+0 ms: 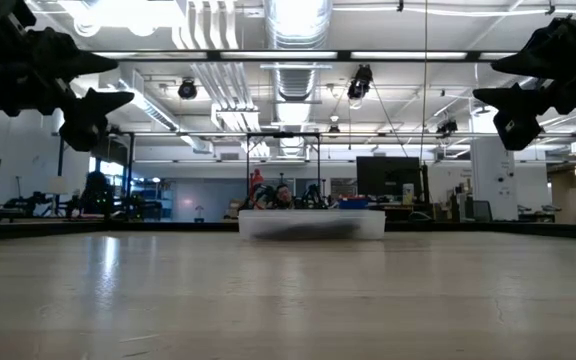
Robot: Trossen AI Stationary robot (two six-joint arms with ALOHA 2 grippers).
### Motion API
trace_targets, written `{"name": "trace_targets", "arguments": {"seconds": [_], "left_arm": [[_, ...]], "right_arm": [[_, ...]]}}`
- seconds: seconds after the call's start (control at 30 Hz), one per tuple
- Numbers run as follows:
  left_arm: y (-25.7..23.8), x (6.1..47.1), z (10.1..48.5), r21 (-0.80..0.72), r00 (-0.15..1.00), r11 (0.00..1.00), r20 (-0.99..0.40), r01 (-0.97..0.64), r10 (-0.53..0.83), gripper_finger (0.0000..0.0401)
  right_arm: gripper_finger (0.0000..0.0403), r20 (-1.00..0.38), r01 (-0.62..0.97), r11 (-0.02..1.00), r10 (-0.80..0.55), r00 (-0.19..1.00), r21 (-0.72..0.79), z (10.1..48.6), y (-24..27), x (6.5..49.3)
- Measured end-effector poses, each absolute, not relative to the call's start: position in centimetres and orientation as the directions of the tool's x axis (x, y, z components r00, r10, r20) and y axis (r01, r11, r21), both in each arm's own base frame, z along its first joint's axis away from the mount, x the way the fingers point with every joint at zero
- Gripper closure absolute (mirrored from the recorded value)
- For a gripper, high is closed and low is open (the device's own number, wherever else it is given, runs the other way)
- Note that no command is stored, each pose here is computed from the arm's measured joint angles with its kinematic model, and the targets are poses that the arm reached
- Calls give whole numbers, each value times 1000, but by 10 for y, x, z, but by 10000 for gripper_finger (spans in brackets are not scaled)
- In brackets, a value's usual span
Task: Pick & place school supplies into a supply box
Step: Close the black supply box
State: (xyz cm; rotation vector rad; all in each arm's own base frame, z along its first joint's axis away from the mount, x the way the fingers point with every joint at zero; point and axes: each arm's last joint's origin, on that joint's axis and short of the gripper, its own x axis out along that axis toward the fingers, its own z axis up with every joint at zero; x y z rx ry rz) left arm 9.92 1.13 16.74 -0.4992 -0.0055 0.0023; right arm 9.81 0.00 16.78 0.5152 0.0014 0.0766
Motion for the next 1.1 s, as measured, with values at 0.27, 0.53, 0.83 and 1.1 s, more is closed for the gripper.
{"name": "trace_targets", "arguments": {"seconds": [0.27, 0.53, 0.83, 1.1], "left_arm": [[12, 105, 160, -489, 996, 871, -88, -46, 3, 198], [26, 108, 183, -732, 892, 650, 137, -202, 432, 198], [44, 118, 204, -878, 692, 418, 152, -234, 706, 198], [88, 148, 208, -786, 684, 320, -171, -529, 709, 198]], "right_arm": [[229, 5, 85, 878, -99, 995, 470, 167, -6, 99], [229, 325, -35, 654, -328, 887, 756, 200, -12, 97], [229, 187, 126, 552, -476, 859, 824, 222, -21, 136], [230, -197, 471, 419, -548, 813, 776, 242, -62, 200]]}}
